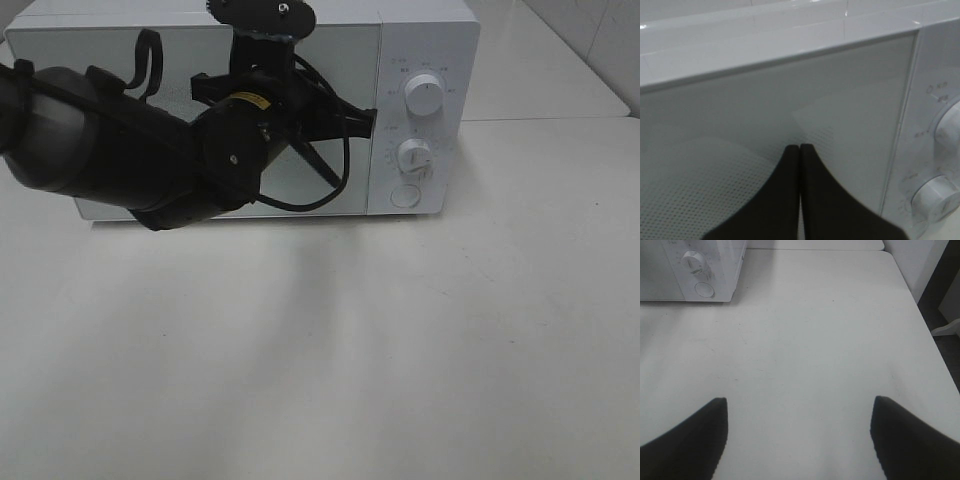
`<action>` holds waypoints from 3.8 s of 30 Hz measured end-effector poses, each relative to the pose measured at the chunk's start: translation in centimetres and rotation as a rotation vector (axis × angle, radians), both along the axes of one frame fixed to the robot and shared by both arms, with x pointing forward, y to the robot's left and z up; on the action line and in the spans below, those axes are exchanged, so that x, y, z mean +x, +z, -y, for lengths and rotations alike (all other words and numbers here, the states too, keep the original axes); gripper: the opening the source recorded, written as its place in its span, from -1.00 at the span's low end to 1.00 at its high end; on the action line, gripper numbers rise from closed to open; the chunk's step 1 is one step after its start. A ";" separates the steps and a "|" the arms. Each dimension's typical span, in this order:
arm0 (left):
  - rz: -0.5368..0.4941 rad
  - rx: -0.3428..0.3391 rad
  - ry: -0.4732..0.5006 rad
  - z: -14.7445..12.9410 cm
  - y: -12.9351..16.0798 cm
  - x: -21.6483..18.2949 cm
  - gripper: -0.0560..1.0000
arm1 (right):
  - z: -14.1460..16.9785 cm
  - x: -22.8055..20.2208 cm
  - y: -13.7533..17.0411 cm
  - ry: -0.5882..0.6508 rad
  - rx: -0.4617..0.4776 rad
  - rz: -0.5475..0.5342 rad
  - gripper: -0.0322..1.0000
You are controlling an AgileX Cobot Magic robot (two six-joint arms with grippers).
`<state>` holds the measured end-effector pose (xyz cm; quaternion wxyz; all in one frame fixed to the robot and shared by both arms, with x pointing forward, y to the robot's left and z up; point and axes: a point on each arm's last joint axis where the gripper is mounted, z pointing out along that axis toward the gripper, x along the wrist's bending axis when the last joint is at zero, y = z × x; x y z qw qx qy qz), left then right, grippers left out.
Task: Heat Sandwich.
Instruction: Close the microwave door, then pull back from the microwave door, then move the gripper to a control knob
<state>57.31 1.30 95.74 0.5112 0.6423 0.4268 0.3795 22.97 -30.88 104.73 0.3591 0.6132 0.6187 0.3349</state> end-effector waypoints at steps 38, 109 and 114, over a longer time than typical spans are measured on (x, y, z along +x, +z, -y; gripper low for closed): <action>-0.371 0.105 -0.232 -2.1 -0.3 -8.1 0.84 | 0.0 0.0 0.0 0.000 0.000 0.000 0.53; -0.516 0.082 0.365 -28.8 11.7 -30.0 0.95 | 0.0 0.0 0.0 0.000 0.000 0.000 0.53; -0.465 0.076 0.367 -28.7 10.3 -31.5 0.95 | 0.0 0.0 0.0 0.000 0.000 0.000 0.53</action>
